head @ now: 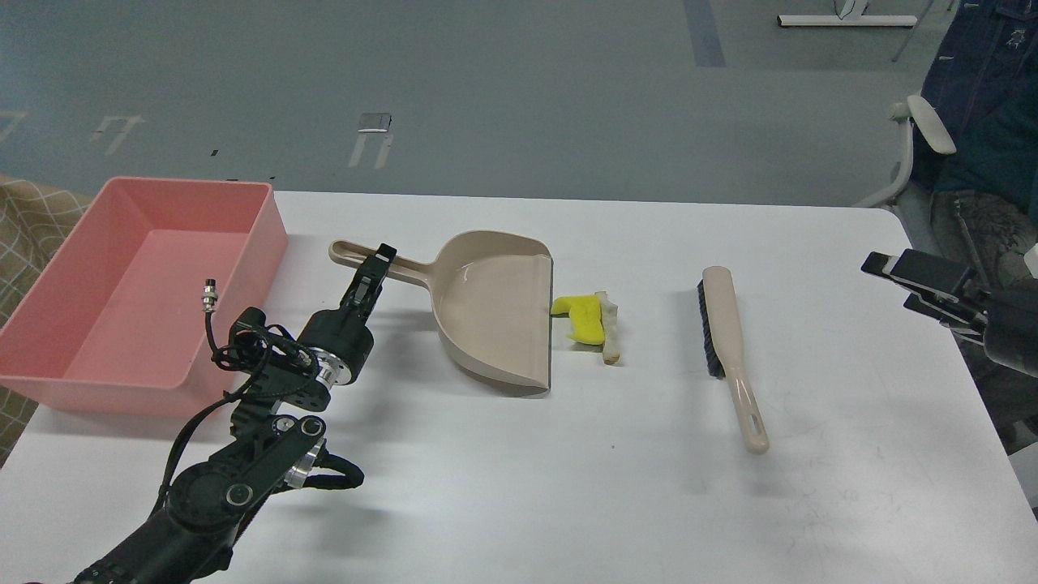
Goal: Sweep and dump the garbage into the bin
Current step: 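Reach the right gripper to the wooden brush handle and grasp it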
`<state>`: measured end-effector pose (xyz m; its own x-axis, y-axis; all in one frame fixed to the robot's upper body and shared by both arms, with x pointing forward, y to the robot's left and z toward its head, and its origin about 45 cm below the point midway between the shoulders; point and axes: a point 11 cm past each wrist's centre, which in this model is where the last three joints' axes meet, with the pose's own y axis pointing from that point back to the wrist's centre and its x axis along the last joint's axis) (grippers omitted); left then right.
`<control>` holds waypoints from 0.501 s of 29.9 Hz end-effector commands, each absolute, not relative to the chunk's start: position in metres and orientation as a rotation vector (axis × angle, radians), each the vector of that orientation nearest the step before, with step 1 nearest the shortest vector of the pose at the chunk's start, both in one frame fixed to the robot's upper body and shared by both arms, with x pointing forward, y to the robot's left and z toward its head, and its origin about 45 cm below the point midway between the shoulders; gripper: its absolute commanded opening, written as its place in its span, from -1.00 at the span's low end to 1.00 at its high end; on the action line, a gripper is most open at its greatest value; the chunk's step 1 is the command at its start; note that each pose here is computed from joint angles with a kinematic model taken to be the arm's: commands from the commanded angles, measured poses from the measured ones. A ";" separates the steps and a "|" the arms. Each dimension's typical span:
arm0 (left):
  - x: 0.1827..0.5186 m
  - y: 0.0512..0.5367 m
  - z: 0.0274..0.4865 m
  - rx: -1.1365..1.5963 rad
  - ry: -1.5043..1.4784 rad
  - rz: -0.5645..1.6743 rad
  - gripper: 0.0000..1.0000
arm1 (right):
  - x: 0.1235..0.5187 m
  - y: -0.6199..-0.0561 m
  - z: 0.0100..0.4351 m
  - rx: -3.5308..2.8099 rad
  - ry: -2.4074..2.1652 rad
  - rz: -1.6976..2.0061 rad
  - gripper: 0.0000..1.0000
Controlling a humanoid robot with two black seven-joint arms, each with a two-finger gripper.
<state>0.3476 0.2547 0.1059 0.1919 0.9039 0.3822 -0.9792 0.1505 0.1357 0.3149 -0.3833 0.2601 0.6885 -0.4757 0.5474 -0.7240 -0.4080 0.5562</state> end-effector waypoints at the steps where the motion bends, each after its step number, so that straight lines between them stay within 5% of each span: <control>1: 0.347 0.251 0.107 0.385 -0.232 1.359 -1.00 | 0.312 -0.379 0.256 2.076 -0.895 0.375 0.94; 15: 0.345 0.243 0.107 0.378 -0.230 1.341 -1.00 | 0.301 -0.342 0.211 2.069 -0.733 0.371 0.94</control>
<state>0.3455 0.2457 0.1064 0.2150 0.9001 0.3790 -0.9752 0.1767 0.1337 0.3044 -0.3518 0.2204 0.7636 -0.3656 0.5322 -0.6457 -0.4229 0.6359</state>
